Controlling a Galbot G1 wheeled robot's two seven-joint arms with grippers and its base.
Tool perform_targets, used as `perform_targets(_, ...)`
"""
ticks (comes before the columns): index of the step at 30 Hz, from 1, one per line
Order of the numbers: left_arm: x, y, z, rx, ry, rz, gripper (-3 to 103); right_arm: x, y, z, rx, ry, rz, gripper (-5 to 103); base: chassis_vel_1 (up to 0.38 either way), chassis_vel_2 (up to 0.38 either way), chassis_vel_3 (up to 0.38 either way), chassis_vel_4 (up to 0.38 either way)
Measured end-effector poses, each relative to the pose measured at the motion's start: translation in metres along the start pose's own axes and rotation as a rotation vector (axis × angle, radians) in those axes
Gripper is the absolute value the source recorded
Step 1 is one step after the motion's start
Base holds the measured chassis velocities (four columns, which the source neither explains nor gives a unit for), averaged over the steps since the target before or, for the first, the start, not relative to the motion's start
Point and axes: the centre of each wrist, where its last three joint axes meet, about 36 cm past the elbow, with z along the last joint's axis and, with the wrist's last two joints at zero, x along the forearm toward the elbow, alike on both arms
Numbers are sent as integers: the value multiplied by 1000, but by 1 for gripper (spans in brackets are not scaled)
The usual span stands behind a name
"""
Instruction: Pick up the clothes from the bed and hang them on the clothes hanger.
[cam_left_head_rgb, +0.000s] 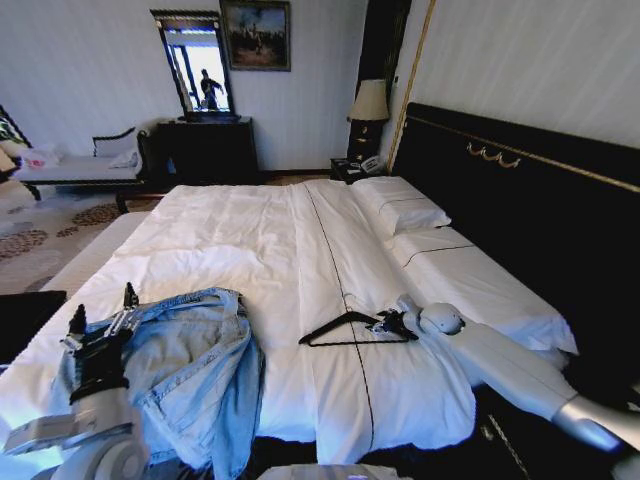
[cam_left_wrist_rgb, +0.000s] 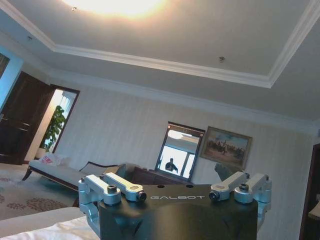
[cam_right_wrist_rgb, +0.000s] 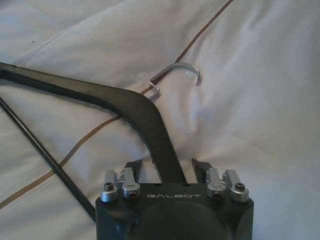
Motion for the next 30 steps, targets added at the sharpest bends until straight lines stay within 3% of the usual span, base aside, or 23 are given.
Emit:
perform_targets(1, 0, 0, 0, 0, 0, 0, 100, 0, 0, 0, 0, 0, 0, 57, 0, 0, 0, 0)
perform_targets(4, -2, 1, 1, -1, 0, 1, 100, 5, 1, 2, 9, -8, 4, 41, 0, 0, 0, 0)
perform_targets(6, -2, 1, 1, -1, 0, 2, 100, 7, 2, 3, 14, -11, 7, 41, 0, 0, 0, 0)
perform_targets(10, -3, 1, 1, -3, 0, 3, 100, 16, 1, 4, 47, -22, 30, 21, 0, 0, 0, 0)
perform_targets(17, -3, -2, 2, 2, 5, 7, 100, 40, 4, 0, 128, -100, 52, 19, 0, 0, 0, 0)
perform_targets(23, -1, -6, 0, 3, 6, 14, 100, 63, 22, 0, 232, -209, 60, 19, 0, 0, 0, 0)
perform_targets(27, 1, -7, -1, -2, 7, 11, 100, 70, 46, 3, 302, -377, 105, 19, 0, 0, 0, 0)
perform_targets(30, 2, -7, -1, -7, 11, 10, 100, 71, 57, -1, 315, -450, 107, 19, 0, 0, 0, 0)
